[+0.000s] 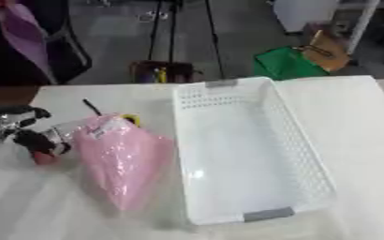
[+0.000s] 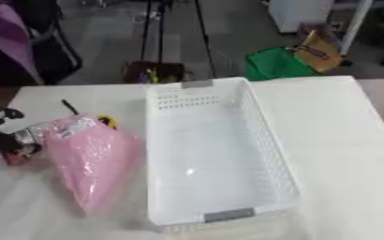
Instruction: Pick up objects on the table and place them in the box.
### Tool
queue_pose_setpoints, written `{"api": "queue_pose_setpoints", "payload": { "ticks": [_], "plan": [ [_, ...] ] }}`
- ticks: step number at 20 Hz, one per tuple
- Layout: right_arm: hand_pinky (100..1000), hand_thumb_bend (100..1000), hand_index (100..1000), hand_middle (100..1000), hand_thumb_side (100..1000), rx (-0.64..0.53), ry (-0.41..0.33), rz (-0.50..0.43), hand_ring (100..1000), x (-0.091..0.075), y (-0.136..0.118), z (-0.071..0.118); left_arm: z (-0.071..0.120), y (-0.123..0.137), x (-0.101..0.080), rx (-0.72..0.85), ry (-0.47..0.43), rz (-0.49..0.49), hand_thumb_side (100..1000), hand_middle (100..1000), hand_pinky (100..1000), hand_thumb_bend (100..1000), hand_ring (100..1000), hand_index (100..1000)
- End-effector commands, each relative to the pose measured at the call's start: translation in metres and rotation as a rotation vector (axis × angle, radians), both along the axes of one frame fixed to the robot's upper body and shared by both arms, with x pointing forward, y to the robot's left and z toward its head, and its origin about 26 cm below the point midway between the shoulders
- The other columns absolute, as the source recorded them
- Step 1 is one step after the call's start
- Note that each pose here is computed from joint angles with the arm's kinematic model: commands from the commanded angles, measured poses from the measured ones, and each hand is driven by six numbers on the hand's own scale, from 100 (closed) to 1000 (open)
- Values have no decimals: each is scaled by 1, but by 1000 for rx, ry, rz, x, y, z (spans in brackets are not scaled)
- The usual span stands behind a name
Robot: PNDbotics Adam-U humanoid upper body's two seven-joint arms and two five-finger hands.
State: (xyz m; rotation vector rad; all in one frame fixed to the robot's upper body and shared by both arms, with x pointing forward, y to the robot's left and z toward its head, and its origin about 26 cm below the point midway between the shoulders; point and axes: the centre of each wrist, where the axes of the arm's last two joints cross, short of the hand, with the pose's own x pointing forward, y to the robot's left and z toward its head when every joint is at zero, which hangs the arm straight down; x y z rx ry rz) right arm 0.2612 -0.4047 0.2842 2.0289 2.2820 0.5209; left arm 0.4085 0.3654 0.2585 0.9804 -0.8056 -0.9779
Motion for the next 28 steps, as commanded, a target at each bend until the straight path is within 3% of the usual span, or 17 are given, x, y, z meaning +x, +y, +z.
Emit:
{"api": "queue_pose_setpoints", "payload": {
  "ticks": [1, 11, 28],
  "plan": [
    [711, 100, 780, 710, 753, -20, -25, 3, 669, -5, 0, 8, 12, 6, 1, -206, 222, 252, 423, 972, 995, 503, 987, 995],
    [710, 100, 777, 709, 767, -17, -41, 3, 669, -6, -1, 7, 5, 10, 6, -267, 266, 253, 425, 952, 1000, 523, 977, 981],
    [709, 100, 773, 706, 766, -3, -58, 1, 666, -6, -2, 5, -7, 18, 14, -305, 302, 291, 459, 928, 999, 480, 965, 969]
  ]
}}
